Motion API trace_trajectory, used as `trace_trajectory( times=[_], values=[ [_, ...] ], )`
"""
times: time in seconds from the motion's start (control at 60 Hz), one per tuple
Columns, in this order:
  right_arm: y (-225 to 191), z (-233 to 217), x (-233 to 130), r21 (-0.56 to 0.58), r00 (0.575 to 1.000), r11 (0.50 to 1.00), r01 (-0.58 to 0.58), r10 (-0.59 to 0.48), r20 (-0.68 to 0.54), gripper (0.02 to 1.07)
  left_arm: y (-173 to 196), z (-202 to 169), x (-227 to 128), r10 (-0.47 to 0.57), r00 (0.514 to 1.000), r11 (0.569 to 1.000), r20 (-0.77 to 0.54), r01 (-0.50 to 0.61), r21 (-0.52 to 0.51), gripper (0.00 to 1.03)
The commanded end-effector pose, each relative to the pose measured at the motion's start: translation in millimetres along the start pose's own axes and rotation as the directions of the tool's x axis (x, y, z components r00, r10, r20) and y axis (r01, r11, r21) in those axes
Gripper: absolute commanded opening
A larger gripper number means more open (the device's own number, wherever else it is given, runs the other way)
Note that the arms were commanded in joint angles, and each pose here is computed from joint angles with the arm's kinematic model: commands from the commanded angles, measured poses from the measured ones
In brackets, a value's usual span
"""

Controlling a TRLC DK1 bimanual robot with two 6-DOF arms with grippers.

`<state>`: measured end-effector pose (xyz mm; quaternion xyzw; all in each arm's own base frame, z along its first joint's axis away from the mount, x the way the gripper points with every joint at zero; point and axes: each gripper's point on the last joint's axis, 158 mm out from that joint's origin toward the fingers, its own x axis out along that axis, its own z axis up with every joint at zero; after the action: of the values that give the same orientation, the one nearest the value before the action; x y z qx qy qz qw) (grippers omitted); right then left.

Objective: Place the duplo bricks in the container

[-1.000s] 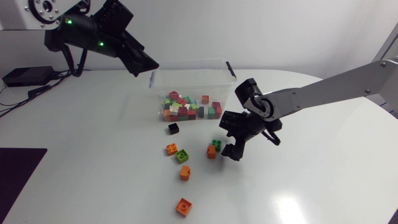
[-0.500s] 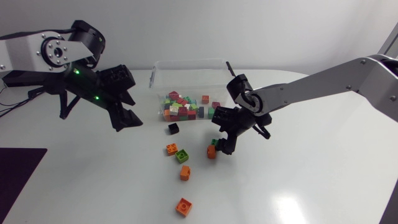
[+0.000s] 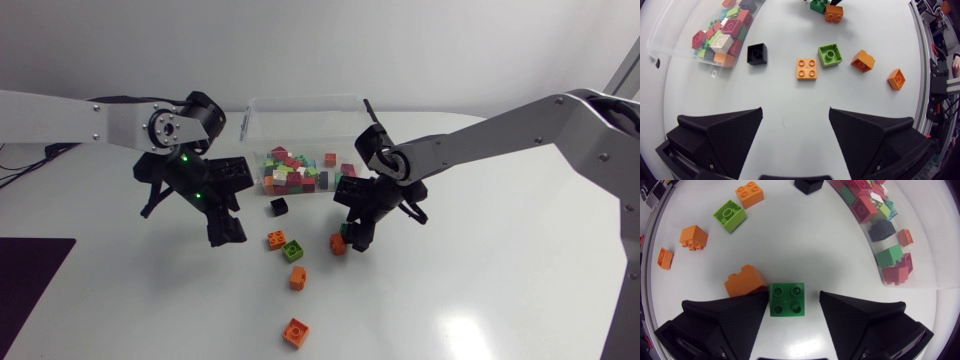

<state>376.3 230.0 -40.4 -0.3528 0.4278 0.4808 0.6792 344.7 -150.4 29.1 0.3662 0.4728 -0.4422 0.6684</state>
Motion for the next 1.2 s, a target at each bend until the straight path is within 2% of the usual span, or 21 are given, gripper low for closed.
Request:
trace_trajectory(
  times=[0.0,0.033,0.083,0.35,0.717,1.05,1.117,1.183],
  values=[
    [5.7,-0.1,7.0,0.025,0.999,0.999,-0.048,0.048,0.001,0.43,-5.7,-0.7,17.4,-0.033,0.999,0.999,-0.033,0.032,-0.002,0.91],
    [5.8,-0.8,5.1,0.037,0.998,0.998,-0.057,0.057,-0.002,0.42,-5.7,1.9,19.5,-0.035,0.999,0.999,-0.034,0.035,-0.002,0.91],
    [7.2,-1.4,1.1,0.053,0.997,0.995,-0.079,0.079,-0.003,0.36,-5.9,5.0,25.1,-0.043,0.998,0.999,-0.038,0.043,-0.01,0.91],
    [-7.1,-7.9,-43.6,0.097,0.999,0.995,-0.019,0.016,0.031,0.35,-2.7,17.4,48.9,-0.067,0.996,0.997,-0.05,0.065,-0.044,0.92],
    [-4.7,-1.4,-93.3,0.102,0.996,0.994,0.042,-0.05,0.079,0.35,-8.5,34.1,70.9,-0.082,0.995,0.996,-0.048,0.08,-0.049,0.91],
    [-4.5,31.9,-149.2,0.1,0.978,0.989,0.105,-0.121,0.171,0.35,-7.7,44.1,84.8,-0.083,0.996,0.995,-0.034,0.081,-0.049,0.69],
    [-8.6,40.9,-160.3,0.109,0.97,0.986,0.122,-0.142,0.195,0.35,-11.6,45.0,89.9,-0.094,0.995,0.995,-0.041,0.092,-0.047,0.59],
    [-13.0,47.4,-167.3,0.12,0.965,0.984,0.133,-0.156,0.211,0.35,-14.8,45.0,93.6,-0.103,0.994,0.994,-0.046,0.101,-0.043,0.53]
  ],
)
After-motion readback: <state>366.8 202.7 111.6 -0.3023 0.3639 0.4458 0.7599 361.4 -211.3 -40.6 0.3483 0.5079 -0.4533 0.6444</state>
